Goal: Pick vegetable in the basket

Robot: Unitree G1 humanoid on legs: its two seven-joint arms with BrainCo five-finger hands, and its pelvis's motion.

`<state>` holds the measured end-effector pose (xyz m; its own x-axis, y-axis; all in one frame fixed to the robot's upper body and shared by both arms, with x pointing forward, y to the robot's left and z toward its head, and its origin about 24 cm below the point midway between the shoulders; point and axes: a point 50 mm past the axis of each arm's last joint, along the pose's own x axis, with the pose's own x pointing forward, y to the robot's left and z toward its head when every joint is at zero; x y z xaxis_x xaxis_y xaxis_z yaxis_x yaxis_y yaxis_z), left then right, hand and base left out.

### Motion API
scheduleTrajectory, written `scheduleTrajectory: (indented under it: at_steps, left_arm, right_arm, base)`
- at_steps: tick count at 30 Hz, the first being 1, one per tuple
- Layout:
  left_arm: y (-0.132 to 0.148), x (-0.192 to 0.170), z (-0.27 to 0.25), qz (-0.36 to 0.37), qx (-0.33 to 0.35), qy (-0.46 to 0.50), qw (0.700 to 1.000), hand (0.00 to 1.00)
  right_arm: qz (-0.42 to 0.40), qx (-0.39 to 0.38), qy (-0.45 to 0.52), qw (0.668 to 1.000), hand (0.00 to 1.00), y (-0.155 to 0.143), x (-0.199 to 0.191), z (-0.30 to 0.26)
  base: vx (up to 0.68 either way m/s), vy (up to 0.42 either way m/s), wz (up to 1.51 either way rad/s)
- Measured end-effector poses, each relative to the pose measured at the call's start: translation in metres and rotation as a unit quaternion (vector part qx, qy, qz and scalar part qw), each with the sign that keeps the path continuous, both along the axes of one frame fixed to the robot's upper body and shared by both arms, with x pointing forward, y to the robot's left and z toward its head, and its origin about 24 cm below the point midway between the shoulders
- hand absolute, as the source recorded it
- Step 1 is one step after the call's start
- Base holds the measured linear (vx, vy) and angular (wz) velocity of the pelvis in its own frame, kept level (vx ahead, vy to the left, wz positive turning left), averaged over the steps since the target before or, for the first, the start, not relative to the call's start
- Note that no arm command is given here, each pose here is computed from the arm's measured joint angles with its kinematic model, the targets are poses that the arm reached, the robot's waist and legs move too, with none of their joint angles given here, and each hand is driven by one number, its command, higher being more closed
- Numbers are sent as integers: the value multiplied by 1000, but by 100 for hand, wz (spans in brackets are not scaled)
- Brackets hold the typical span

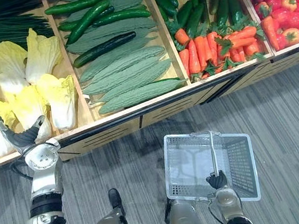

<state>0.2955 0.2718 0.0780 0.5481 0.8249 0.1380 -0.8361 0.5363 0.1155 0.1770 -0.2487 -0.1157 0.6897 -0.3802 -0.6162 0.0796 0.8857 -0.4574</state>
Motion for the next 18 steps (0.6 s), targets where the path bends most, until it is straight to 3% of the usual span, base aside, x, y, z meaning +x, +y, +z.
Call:
scheduleTrajectory:
  at_steps: [7,11,12,18]
  left_arm:
    - [2,9,-2,5,-9,17,1000,0]
    - [14,15,-2,8,19,55,998,0]
    - [20,18,1,4,28,64,998,100]
    - [30,31,12,-22,55,89,994,100]
  right_arm:
    - [5,-4,-15,1000,100,0,6,5]
    - [17,-9,-22,1000,100,2,12,8]
    - [19,-10,-27,999,100,2,16,10]
    - [22,-13,-36,999,100,1,21,13]
  base:
    - [-6,4,-4]
    - [-37,0,-7]
    - [-57,4,-10]
    - [-66,8,-10]
